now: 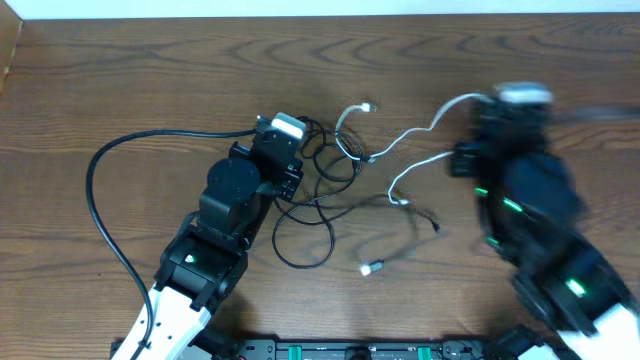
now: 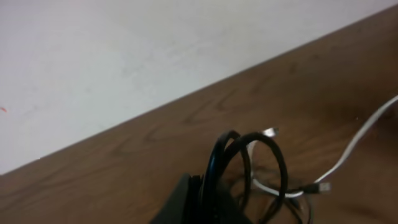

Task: Untangle cables
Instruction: 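Pull the white cable rightward with the right gripper out of the tangle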

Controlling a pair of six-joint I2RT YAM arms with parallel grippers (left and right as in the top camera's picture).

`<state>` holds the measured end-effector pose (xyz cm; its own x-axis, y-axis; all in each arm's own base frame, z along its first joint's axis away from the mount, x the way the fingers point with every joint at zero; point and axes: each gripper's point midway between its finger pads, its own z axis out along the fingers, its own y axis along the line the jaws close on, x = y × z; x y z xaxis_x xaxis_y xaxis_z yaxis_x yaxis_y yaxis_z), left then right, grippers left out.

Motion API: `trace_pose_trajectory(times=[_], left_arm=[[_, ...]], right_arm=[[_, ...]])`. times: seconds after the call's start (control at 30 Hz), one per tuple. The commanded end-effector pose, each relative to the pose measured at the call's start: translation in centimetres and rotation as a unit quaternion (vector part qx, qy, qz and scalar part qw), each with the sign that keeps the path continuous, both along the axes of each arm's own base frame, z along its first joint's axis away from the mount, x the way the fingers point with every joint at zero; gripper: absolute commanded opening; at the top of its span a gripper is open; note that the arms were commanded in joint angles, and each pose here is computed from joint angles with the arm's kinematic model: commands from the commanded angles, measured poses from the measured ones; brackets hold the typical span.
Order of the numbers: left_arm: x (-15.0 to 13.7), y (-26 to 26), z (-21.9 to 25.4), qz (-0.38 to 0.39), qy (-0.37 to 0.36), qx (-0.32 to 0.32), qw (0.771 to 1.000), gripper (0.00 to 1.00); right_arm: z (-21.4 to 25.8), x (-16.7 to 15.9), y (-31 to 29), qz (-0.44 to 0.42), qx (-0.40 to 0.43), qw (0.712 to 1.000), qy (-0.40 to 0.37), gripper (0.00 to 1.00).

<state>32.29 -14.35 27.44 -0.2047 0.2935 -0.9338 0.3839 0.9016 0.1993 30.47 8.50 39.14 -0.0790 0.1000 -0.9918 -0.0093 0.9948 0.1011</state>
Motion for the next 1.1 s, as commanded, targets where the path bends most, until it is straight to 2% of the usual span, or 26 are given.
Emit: trace_pose_trajectory(times=[0.0,0.1,0.23,0.4,0.47,0.53,0.6,0.67,0.83,1.0,1.07], left_arm=[[0.0,0.6,0.3,0.011,-0.001,0.001,1.0,0.08],[-0.1,0.6,0.1,0.011,0.001,0.002,1.0,0.07],[-0.1,0.6,0.0,0.011,0.003,0.003,1.0,0.07],[-0.1,0.6,0.0,0.011,0.004,0.004,1.0,0.08],[-0.2,0.6,-0.2,0.011,0.006,0.005,1.0,0.16],[-0.1,0.9,-0.4,0.019,0.009,0.01,1.0,0.28],[-0.1,1.5,-0.6,0.033,0.011,0.016,0.999,0.3],[0.0,1.9,-0.7,0.045,0.012,0.021,0.999,0.31],[0.0,1.9,-0.7,0.046,0.012,0.022,0.999,0.33],[0.1,1.9,-1.1,0.046,0.018,0.025,0.998,0.51],[0.1,1.9,-1.4,0.046,0.023,0.028,0.998,0.67]], right_arm=[[3.3,-2.2,-3.0,-0.035,0.006,0.998,-0.052,0.02],[5.4,-4.0,-4.8,-0.056,0.01,0.994,-0.088,0.02],[7.4,-6.2,-8.6,-0.139,0.021,0.982,-0.125,0.01],[7.9,-8.0,-12.2,-0.242,0.042,0.96,-0.136,0.01],[7.8,-9.2,-14.2,-0.307,0.06,0.94,-0.136,0.01],[7.6,-11.2,-16.6,-0.385,0.092,0.908,-0.139,0.02],[7.5,-13.0,-18.2,-0.445,0.121,0.876,-0.141,0.02],[7.7,-14.1,-19.0,-0.473,0.128,0.861,-0.14,0.02],[8.5,-14.6,-19.7,-0.482,0.13,0.853,-0.156,0.02],[9.5,-13.1,-19.4,-0.46,0.095,0.866,-0.174,0.02],[9.5,-12.0,-19.3,-0.46,0.078,0.868,-0.171,0.02]])
